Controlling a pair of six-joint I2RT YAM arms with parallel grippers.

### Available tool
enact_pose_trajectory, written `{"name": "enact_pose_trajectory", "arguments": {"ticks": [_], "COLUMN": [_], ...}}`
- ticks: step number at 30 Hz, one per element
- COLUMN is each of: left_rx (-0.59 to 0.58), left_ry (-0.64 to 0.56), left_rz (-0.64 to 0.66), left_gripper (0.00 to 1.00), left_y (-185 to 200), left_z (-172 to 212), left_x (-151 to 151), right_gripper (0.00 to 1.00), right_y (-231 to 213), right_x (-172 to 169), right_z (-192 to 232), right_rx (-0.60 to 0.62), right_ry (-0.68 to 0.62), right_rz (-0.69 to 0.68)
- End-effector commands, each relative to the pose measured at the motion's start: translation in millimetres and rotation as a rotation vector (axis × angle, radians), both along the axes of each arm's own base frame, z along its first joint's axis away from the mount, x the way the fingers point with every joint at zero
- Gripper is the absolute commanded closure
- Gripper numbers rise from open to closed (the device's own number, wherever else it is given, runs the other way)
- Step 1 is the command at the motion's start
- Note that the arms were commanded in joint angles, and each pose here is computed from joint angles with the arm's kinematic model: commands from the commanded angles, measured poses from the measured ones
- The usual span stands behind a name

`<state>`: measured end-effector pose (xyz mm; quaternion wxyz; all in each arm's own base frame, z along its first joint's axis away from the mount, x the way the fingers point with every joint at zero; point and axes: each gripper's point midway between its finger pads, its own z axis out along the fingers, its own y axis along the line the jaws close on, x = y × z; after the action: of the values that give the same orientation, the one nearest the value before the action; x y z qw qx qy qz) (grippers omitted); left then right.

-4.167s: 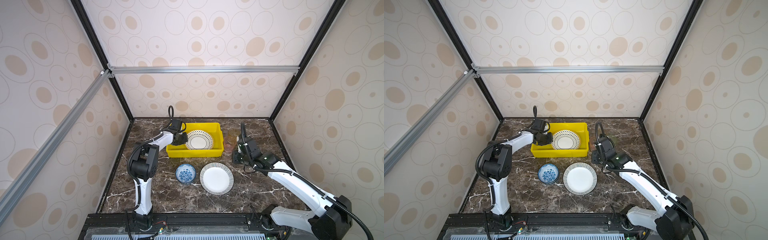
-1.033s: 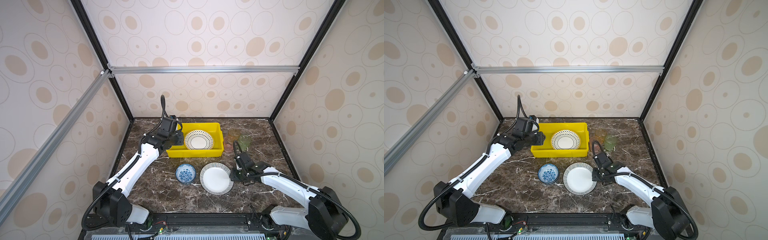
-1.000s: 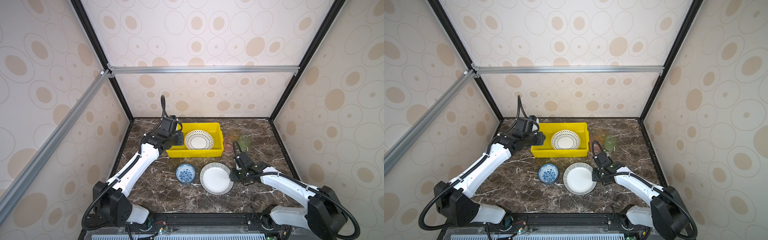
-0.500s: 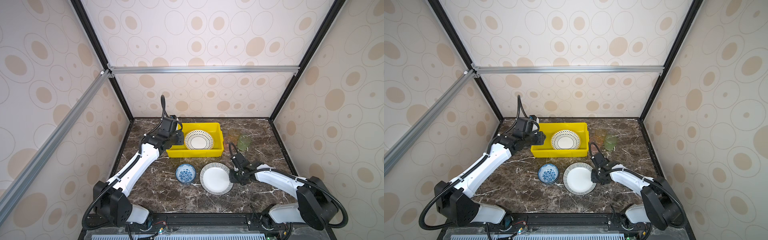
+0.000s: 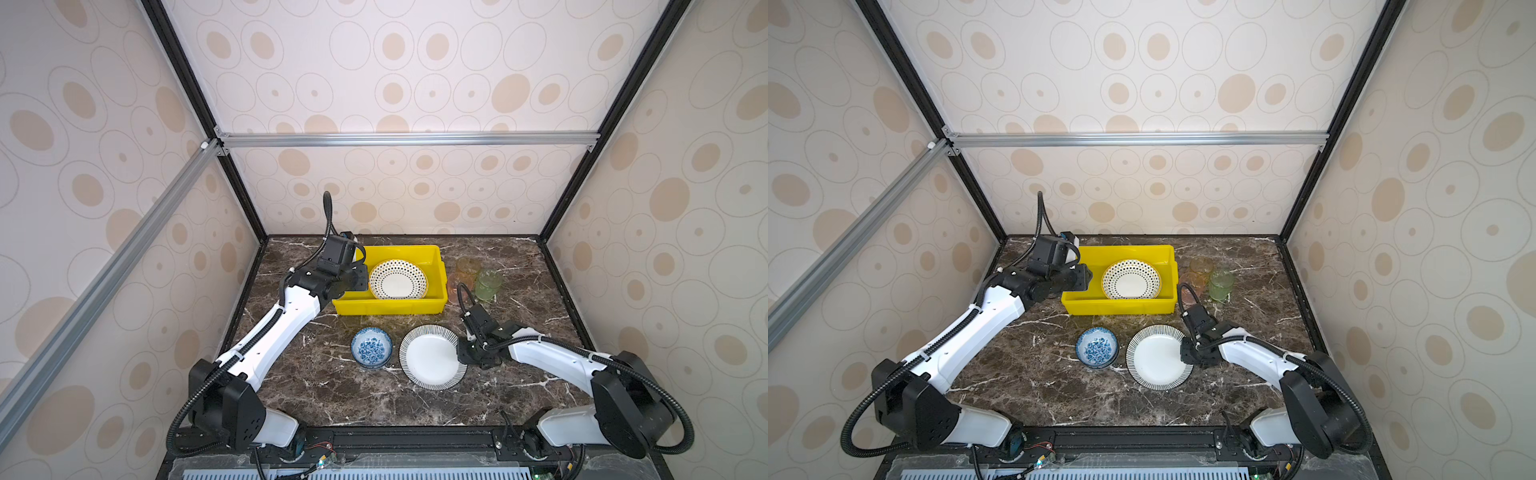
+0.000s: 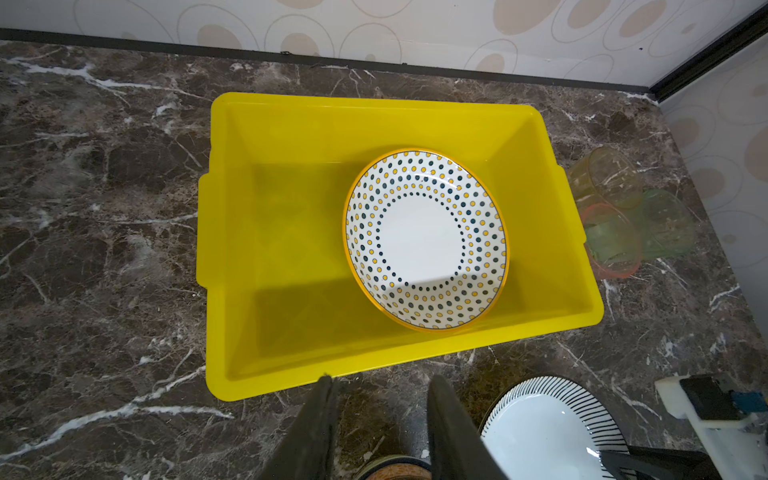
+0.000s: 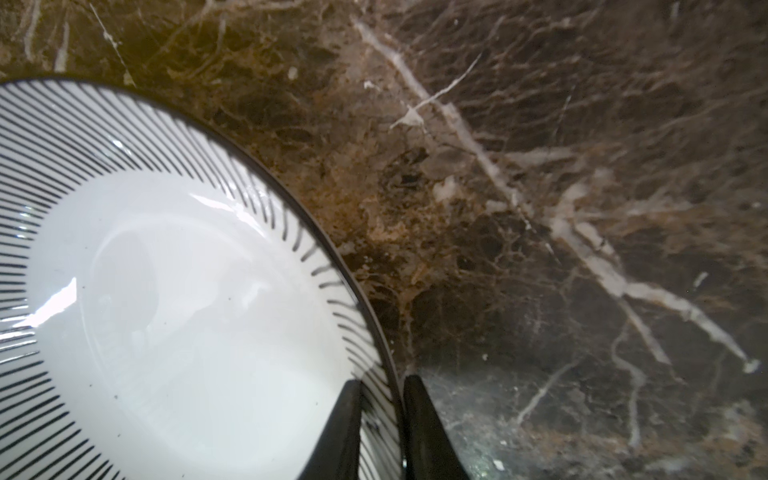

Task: Place the mixed dishes into the plastic bin
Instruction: 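Lower the right gripper onto the striped plate rim nearest it and close, then tilt the striped plate up on edge with the right gripper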

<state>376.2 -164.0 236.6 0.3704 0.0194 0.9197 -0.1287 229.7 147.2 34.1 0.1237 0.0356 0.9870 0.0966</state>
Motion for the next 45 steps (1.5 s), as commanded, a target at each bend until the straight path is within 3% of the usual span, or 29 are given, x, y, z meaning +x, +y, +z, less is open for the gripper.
{"name": "enact_pose_trajectory", "arguments": {"ticks": [1, 17, 45], "left_rx": [0.005, -0.008, -0.032], "left_ry": [0.001, -0.005, -0.031], "left_rz": [0.004, 0.01, 0.02], "left_gripper": [0.63, 0.63, 0.63], "left_y": [-1.9, -1.6, 1.9], "left_z": [-1.7, 5.5, 18.1], "left_x": [1.8, 0.3, -7.0], "right_gripper": [0.81, 1.0, 1.0], "right_y": [-5.2, -11.5, -7.0], "right_x": [-2.7, -8.8, -7.9], "right_z": [-5.1, -4.1, 47.3], "right_rx": [-0.02, -0.028, 0.042], "right_ry": [0.014, 0.024, -0.074], "right_rz": [-0.015, -0.019, 0.018]}}
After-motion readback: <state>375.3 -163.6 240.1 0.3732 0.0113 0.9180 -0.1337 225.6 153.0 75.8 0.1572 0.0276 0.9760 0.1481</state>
